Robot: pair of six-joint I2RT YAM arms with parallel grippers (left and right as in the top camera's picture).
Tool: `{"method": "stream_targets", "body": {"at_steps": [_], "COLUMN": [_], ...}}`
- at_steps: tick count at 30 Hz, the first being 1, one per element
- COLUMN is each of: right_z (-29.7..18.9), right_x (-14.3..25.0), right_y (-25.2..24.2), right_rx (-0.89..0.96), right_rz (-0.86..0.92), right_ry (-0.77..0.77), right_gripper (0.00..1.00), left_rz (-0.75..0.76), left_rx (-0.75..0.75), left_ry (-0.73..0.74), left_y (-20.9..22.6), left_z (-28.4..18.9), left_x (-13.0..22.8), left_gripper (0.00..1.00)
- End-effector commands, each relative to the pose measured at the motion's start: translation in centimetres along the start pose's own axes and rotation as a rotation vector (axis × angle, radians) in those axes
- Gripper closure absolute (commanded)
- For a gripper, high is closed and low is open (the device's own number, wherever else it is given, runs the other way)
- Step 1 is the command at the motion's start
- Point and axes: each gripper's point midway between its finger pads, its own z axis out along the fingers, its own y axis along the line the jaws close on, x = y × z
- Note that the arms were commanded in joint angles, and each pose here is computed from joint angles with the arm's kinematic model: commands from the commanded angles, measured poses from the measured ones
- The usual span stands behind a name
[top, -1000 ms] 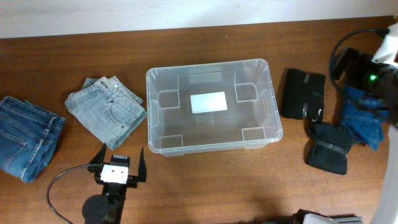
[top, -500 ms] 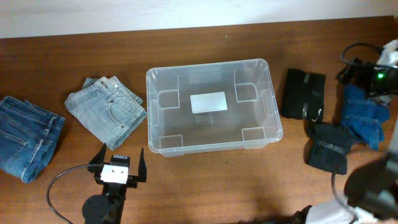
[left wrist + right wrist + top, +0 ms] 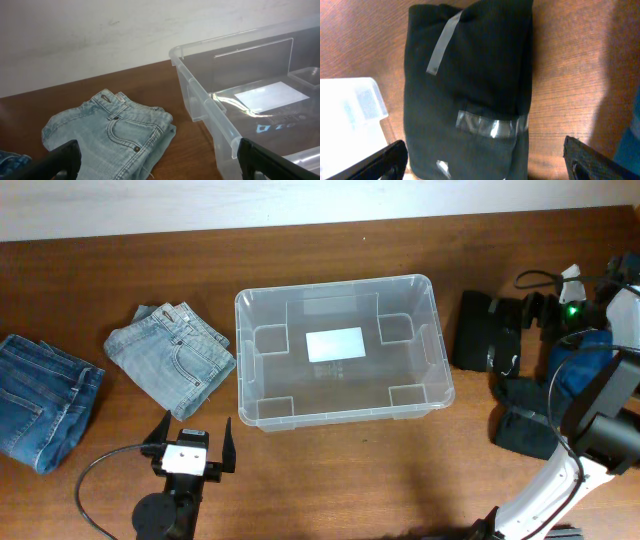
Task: Pack container
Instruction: 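Move the right gripper to the black folded garment and grasp it, then lift the black garment with the right gripper and carry it into the bin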
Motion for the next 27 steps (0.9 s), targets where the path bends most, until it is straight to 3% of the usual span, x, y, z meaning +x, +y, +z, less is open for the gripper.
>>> {"method": "stream_targets", "body": {"at_steps": [1,13,15,20,27], "right_z": [1.7,6.6,7.0,7.0,5.2], "right_x": [0.2,3.6,4.1,4.2,2.6], "right_y": [-0.1,-2.0,-2.2,-2.1,-0.5], "right_rx": [-0.050,-0.062,-0.063,-0.065,-0.118], "right_rz": [-0.017,0.025,0.029,0.083,0.088], "right_ry": [0.011,0.067,0.073,0.075,0.058], "right_gripper": [0.08,0.14,0.23,0.66,0.96], "left_rz": [0.015,0.015,0.015,0.015,0.015], "left_rx": [0.006,0.006,0.006,0.006,0.006], "left_ry": [0.000,0.000,0.000,0.000,0.000], "left_y": [-0.1,-0.1,-0.1,-0.1,-0.1], "left_z": [0.1,0.1,0.1,0.1,0.1], "left_x": [0.3,0.3,0.3,0.3,0.3], "left_gripper": [0.01,0.01,0.01,0.00,0.01]}}
